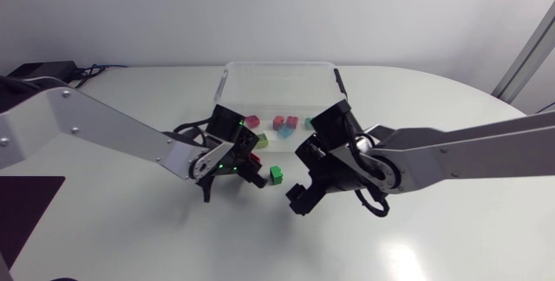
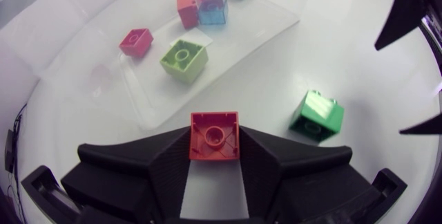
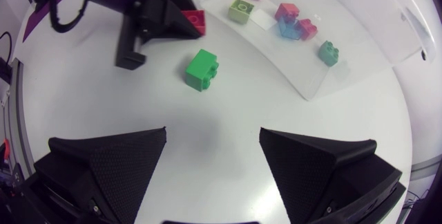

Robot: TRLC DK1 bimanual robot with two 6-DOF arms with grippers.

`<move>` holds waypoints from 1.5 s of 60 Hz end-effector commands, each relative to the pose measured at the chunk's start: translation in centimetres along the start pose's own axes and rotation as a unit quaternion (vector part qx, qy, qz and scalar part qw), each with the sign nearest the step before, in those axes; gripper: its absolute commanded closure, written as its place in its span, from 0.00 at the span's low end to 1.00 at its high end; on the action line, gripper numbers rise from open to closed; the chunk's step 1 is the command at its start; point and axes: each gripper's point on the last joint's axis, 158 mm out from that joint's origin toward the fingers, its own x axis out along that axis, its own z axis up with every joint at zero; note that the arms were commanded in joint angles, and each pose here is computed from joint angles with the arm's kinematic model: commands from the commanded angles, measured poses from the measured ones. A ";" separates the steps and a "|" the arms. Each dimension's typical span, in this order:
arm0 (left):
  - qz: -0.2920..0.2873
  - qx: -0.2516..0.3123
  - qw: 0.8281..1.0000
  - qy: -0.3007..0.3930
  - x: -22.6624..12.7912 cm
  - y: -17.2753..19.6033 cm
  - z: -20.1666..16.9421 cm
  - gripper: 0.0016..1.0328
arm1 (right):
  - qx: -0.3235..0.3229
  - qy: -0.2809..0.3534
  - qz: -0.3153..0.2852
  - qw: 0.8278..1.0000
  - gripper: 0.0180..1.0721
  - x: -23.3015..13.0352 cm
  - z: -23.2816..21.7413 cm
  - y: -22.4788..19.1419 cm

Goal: Place the duplo bricks in the container

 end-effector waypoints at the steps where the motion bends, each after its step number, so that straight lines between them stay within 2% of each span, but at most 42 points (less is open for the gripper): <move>1: 0.002 -0.004 1.000 -0.007 -2.9 1.1 -0.9 0.73 | 0.013 -0.010 0.000 1.000 0.07 1.3 1.5 0.5; 19: 0.012 -0.013 0.997 -0.074 -13.4 3.1 0.5 0.73 | 0.008 -0.013 -0.021 1.000 0.09 4.5 4.9 1.7; 27: 0.028 -0.012 0.991 -0.129 -17.6 4.1 4.2 0.73 | 0.009 -0.011 -0.032 0.999 0.25 5.4 6.2 1.3; 30: 0.033 -0.011 0.989 -0.145 -18.8 4.6 5.8 0.73 | 0.011 0.011 -0.035 0.999 0.31 5.8 5.9 1.1; 43: 0.063 -0.003 0.976 -0.210 -23.0 7.5 12.8 0.73 | 0.018 0.064 -0.034 0.997 0.33 6.7 4.7 0.7; 45: 0.066 -0.003 0.974 -0.218 -23.4 7.7 13.6 0.73 | 0.018 0.069 -0.034 0.997 0.38 6.7 4.5 0.6; 58: 0.070 0.000 0.969 -0.237 -23.8 8.5 16.8 0.73 | 0.019 0.086 -0.033 0.996 0.73 7.1 3.4 0.6; 65: 0.068 0.001 0.968 -0.242 -22.6 8.8 18.4 0.73 | 0.022 0.095 -0.029 0.995 0.74 6.7 2.9 0.8; 71: 0.066 0.001 0.966 -0.248 -21.3 8.9 19.7 0.73 | 0.023 0.083 -0.028 0.996 0.74 4.8 3.0 0.9; 78: 0.065 0.000 0.967 -0.246 -18.8 9.2 21.4 0.72 | 0.026 0.064 -0.031 0.997 0.74 1.2 2.9 0.5; 87: 0.059 -0.007 0.972 -0.227 -14.0 9.8 22.4 0.71 | 0.050 0.018 -0.046 0.998 0.74 -5.1 3.9 -2.4; 90: 0.061 -0.007 0.974 -0.220 -12.8 9.9 22.6 0.63 | 0.057 0.005 -0.048 0.997 0.74 -6.6 4.4 -3.1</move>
